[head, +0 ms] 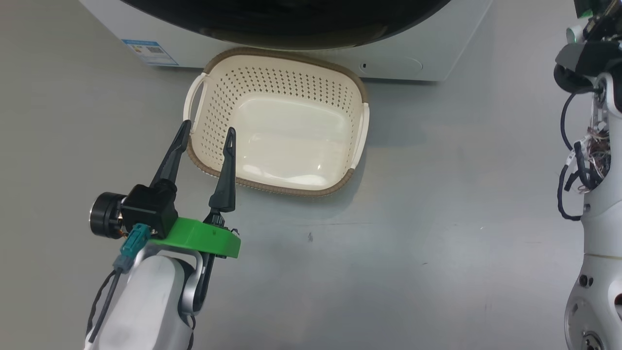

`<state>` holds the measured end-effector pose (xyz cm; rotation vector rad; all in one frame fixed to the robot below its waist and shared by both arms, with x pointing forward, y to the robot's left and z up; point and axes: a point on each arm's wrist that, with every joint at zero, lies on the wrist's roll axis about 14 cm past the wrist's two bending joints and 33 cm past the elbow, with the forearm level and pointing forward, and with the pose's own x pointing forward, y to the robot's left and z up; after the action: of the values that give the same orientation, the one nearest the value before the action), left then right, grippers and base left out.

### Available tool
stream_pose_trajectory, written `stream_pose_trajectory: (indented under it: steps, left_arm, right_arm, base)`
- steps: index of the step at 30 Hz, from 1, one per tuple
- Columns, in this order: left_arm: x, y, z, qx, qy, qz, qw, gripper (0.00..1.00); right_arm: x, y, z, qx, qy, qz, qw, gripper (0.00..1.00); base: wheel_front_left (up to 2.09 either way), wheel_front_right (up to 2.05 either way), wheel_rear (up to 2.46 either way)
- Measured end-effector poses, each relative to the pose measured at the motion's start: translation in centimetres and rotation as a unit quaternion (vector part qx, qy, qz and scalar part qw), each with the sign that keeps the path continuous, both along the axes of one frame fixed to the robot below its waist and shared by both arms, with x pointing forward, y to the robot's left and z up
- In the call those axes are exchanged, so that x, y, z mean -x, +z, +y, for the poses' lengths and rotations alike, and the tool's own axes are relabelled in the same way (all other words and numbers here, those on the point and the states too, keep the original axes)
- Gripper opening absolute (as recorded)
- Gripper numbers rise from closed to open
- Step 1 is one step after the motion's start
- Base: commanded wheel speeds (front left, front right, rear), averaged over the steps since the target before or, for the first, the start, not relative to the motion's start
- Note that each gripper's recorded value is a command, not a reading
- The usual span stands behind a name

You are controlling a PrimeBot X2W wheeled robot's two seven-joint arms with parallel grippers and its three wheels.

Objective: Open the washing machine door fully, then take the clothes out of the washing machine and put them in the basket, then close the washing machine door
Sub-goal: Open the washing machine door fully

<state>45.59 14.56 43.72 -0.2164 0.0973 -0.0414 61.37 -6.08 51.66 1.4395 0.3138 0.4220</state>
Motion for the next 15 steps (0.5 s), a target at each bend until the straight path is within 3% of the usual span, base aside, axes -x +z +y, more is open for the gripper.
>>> stream_pose_trajectory:
  steps: [15]
  left_arm:
    - [-0.1, -1.1, 0.9, -0.001, 0.013, 0.017, 1.0, 1.0]
  right_arm:
    - [-3.6, 0.3, 4.7, 0.012, 0.081, 0.004, 0.997, 0.0]
  base:
    - [0.0, 0.0, 0.0]
